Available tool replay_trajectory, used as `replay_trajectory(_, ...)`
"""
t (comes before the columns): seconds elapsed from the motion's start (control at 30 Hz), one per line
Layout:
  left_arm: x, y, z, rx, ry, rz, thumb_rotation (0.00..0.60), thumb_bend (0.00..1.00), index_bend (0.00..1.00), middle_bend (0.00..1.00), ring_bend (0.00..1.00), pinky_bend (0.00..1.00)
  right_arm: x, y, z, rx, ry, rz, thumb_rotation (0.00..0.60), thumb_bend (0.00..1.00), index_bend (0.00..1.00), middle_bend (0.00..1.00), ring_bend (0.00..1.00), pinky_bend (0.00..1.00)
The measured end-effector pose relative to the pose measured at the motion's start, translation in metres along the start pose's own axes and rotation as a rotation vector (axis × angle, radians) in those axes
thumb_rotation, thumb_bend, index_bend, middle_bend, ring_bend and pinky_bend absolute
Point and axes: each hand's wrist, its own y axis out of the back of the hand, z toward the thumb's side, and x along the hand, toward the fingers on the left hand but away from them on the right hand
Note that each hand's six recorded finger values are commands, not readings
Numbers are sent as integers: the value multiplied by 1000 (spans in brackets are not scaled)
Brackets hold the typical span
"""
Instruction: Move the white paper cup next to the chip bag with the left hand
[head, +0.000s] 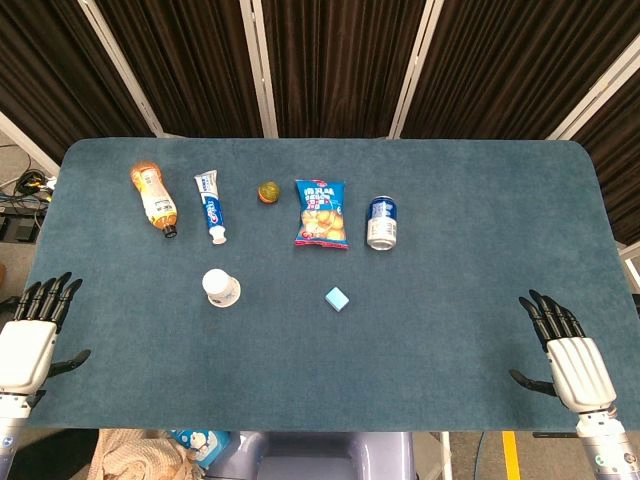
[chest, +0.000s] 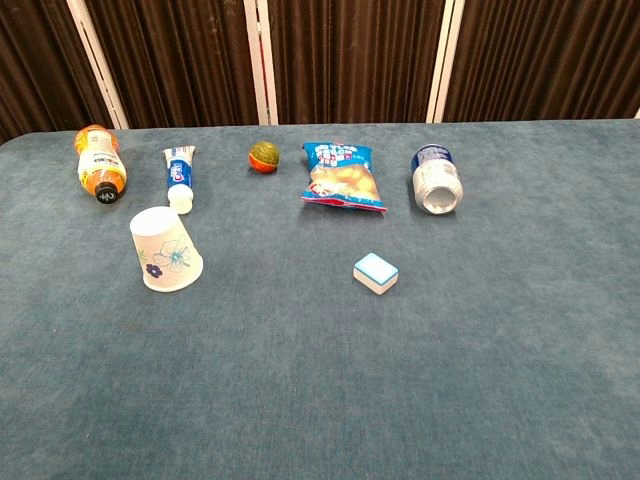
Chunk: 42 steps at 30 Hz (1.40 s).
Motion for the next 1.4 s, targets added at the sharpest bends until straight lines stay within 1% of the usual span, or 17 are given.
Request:
replay_trajectory(0.37, -2, 0, 1, 2, -3, -5, 600, 66, 0, 0, 0, 0, 0, 0, 1, -3, 3, 1, 600, 90, 0, 0, 0, 115)
replay_trajectory(0.47, -1, 0, 2, 13, -14, -10, 600, 63, 0, 0, 0, 0, -1, -1, 2, 1, 5, 3, 600, 90, 0, 0, 0, 115)
replay_trajectory(0.57, 6, 1, 7, 38, -42, -16, 600, 46, 0, 0, 0, 4, -2, -3, 3, 3, 5, 13, 600, 90, 0, 0, 0, 115)
replay_trajectory(0.63, 12, 0, 13, 41, -60, -28, 600, 45, 0, 0, 5, 43, -2, -3, 3, 3, 6, 12, 600, 90, 0, 0, 0, 115)
replay_trajectory(0.67, 15, 0, 16, 44, -69, -35, 600, 44, 3, 6, 20, 94, -2, -3, 4, 2, 7, 11, 600, 90, 0, 0, 0, 115)
replay_trajectory(0.7, 20, 0, 20, 51, -82, -46, 600, 45, 9, 16, 39, 146, -2, -3, 4, 0, 9, 10, 600, 90, 0, 0, 0, 115)
replay_trajectory(0.77, 30, 0, 28, 68, -105, -62, 600, 47, 17, 41, 63, 192, -2, -3, 5, 1, 10, 12, 600, 90, 0, 0, 0, 115)
replay_trajectory(0.9, 58, 0, 51, 89, -153, -97, 600, 61, 23, 81, 72, 201, -2, -4, 3, 1, 8, 19, 600, 90, 0, 0, 0, 115)
replay_trajectory(0.97, 73, 0, 62, 98, -164, -112, 600, 67, 30, 96, 87, 218, -1, -3, 2, -1, 6, 17, 600, 90, 0, 0, 0, 115)
replay_trajectory(1.1, 107, -2, 90, 136, -199, -145, 600, 68, 43, 106, 95, 231, 0, -1, 1, -6, 4, 9, 600, 90, 0, 0, 0, 115)
replay_trajectory(1.2, 125, -7, 109, 144, -212, -174, 600, 68, 49, 120, 95, 231, 1, -1, 0, -7, 0, 9, 600, 91, 0, 0, 0, 115)
replay_trajectory(1.4, 149, -22, 138, 144, -223, -245, 600, 75, 78, 150, 100, 231, 3, 2, -4, -13, -12, 1, 600, 90, 0, 0, 0, 115)
